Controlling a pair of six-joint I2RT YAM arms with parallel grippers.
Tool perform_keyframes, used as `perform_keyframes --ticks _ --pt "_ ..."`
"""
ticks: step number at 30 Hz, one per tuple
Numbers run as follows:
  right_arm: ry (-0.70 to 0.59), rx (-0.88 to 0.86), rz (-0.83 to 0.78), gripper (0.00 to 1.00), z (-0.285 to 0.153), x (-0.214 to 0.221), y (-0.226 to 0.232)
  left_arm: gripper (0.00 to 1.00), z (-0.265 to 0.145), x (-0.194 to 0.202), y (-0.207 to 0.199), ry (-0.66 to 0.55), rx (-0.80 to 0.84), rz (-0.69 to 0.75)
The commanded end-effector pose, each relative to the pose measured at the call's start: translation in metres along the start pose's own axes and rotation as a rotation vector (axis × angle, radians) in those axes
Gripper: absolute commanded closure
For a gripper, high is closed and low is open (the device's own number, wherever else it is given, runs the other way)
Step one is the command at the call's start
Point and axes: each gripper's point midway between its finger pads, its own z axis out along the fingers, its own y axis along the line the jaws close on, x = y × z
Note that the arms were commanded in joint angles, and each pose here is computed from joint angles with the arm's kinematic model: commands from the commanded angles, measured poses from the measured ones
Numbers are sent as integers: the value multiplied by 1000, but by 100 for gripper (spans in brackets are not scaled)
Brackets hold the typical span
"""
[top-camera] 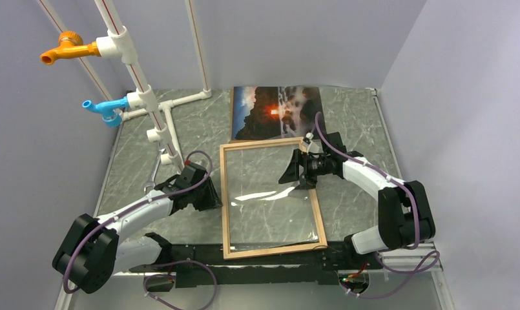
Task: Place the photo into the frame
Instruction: Place the photo frame item in the photo frame.
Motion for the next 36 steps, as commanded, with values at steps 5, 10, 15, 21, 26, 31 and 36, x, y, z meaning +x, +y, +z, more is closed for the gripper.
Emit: perform_keyframes --ticks 5,10,15,21,26,31,36 --pt "-8 79 -26 7 0 -3 -12 67 5 6 13 20 -47 28" --pt "-11 143 -33 0 -1 -4 -23 67 5 6 13 23 -46 28" --pt "-13 197 -29 0 0 -4 -33 67 5 7 14 26 -49 29" --pt "-13 273 -22 0 -1 -3 -48 67 6 7 14 25 -52 27" --pt "-10 312 -13 0 -3 -2 -55 67 6 7 16 27 -57 28" --pt "-11 342 -8 0 -5 -2 -59 67 5 7 15 26 -56 30" --pt "-13 368 -2 0 -11 -1 -59 67 6 7 16 28 -58 29"
